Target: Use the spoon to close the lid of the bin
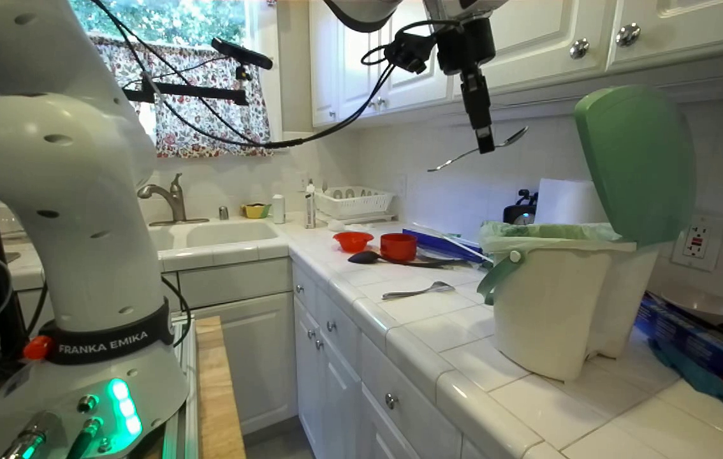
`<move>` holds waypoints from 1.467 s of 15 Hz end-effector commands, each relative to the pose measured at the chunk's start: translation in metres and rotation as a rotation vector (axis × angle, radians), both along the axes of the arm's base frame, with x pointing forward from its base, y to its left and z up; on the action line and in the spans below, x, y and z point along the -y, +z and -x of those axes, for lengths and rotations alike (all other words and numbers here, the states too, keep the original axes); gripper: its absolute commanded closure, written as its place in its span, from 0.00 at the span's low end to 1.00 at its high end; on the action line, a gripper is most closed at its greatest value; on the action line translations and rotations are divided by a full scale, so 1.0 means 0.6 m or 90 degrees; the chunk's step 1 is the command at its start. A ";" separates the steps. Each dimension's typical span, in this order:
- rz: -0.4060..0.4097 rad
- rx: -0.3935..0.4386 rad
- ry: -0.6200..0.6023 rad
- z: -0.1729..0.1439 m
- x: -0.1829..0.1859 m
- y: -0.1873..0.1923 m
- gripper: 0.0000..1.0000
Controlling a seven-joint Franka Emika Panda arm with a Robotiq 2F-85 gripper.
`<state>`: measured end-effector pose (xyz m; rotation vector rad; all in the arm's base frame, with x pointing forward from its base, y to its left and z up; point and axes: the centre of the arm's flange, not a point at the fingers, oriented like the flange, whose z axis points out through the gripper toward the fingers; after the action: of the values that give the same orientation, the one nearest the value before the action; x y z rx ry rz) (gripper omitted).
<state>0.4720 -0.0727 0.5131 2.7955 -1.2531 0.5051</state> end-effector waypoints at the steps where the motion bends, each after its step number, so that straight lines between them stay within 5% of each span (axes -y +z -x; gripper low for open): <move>1: -0.020 0.016 -0.021 0.018 0.018 0.036 0.96; 16: -0.043 0.091 -0.093 0.040 0.116 0.115 0.96; 22: -0.091 0.090 -0.085 0.041 0.157 0.121 0.96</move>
<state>0.4447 -0.1537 0.5800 2.7489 -1.5355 0.6760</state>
